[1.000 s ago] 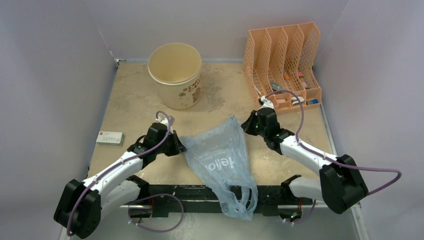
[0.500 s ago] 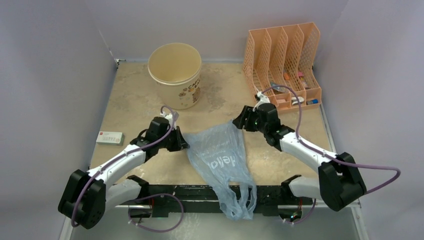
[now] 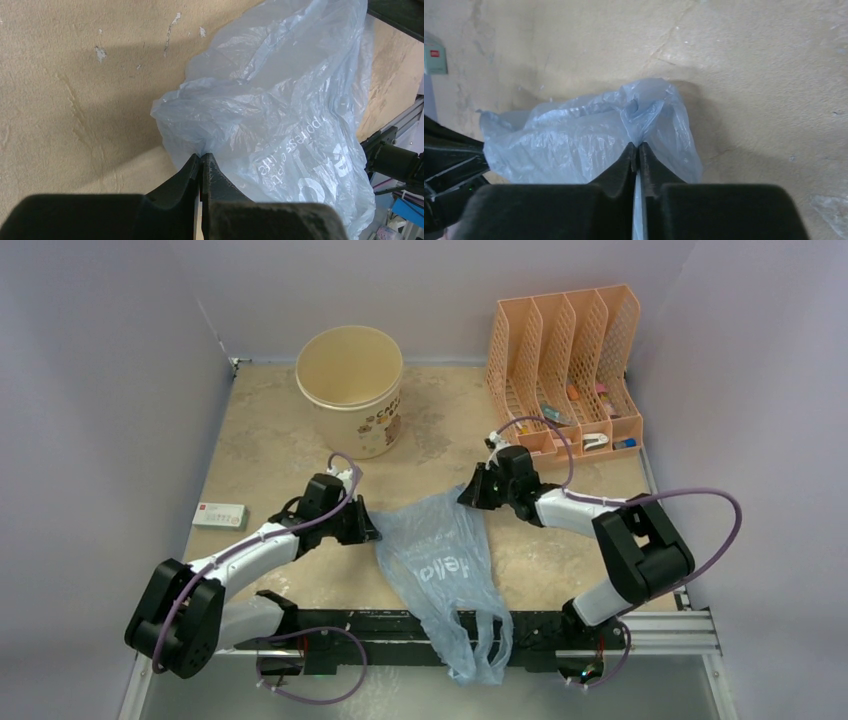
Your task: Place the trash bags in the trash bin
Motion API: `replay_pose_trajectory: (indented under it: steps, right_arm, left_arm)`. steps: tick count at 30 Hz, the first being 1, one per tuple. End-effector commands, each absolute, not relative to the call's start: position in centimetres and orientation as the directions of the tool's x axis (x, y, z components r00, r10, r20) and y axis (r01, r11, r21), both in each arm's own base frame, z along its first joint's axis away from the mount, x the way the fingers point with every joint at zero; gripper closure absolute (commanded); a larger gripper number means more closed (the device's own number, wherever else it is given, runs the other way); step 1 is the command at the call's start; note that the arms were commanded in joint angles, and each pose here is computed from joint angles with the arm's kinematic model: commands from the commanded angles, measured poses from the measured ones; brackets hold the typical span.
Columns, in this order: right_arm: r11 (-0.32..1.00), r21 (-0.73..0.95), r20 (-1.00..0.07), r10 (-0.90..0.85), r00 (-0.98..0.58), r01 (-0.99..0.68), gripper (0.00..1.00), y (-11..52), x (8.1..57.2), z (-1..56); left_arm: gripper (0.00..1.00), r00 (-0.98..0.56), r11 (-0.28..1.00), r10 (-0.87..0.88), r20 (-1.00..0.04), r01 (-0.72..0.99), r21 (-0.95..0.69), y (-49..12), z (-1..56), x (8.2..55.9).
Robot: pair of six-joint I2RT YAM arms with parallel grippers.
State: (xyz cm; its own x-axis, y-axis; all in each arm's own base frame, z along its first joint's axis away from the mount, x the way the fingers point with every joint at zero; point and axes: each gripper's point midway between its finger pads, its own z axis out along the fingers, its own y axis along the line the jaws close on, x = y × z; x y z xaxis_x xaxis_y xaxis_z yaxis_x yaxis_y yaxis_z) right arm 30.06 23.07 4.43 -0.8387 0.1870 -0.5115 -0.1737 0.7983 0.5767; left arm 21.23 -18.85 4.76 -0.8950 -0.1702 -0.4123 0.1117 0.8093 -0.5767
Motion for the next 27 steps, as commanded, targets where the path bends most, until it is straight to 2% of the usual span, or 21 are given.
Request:
replay_pose_trajectory:
  steps: [1,5,8,12,16,18,19,21,23,24,27]
  right_arm:
    - [0.751,0.607,-0.583,0.198,-0.788,-0.26,1.0,24.2,31.2,8.7]
    - [0.858,0.501,-0.648,0.29,-0.704,-0.108,1.0,20.5,33.5,9.4]
    - [0.889,0.458,-0.686,0.351,-0.638,-0.003,1.0,17.6,34.9,10.5]
    - [0.877,0.479,-0.689,0.351,-0.634,-0.036,1.0,17.6,35.8,12.0]
    - [0.877,0.478,-0.679,0.34,-0.651,-0.041,1.0,18.1,36.9,12.4]
    - [0.871,0.485,-0.678,0.317,-0.663,-0.079,0.87,18.9,37.2,12.9]
    - [0.875,0.477,-0.681,0.308,-0.665,-0.082,0.78,18.8,37.3,13.1]
    - [0.895,0.442,-0.692,0.295,-0.659,-0.062,0.56,18.1,37.5,13.4]
    - [0.909,0.414,-0.717,0.297,-0.63,-0.042,0.38,17.1,37.4,14.2]
    - [0.911,0.41,-0.725,0.296,-0.622,-0.045,0.34,16.8,37.0,14.7]
    - [0.897,0.415,-0.77,0.256,-0.584,-0.154,0.32,17.1,35.4,17.0]
  left_arm:
    - [1.0,-0.872,0.801,-0.176,-0.458,0.143,-0.581,-19.0,5.5,22.1]
    - [1.0,-0.852,0.839,-0.2,-0.484,0.107,-0.534,-17.7,6.2,22.7]
    - [1.0,-0.823,0.896,-0.245,-0.512,0.01,-0.444,-15.1,6.4,23.3]
    - [1.0,-0.802,0.876,-0.331,-0.498,-0.065,-0.478,-14.5,7.8,23.9]
    - [1.0,-0.784,0.883,-0.32,-0.531,-0.044,-0.468,-14.4,9.1,25.2]
    - [0.93,-0.791,0.882,-0.316,-0.524,-0.041,-0.469,-14.5,9.6,25.5]
    - [0.86,-0.795,0.88,-0.31,-0.521,-0.032,-0.475,-14.8,10.0,25.6]
    - [0.7,-0.809,0.86,-0.281,-0.517,0.026,-0.509,-15.8,10.5,25.2]
    - [0.66,-0.827,0.818,-0.245,-0.507,0.104,-0.565,-17.2,10.8,24.1]
    - [0.65,-0.843,0.792,-0.234,-0.485,0.125,-0.598,-17.8,10.6,23.2]
    - [0.59,-0.875,0.698,-0.225,-0.429,0.162,-0.698,-19.3,10.7,20.8]
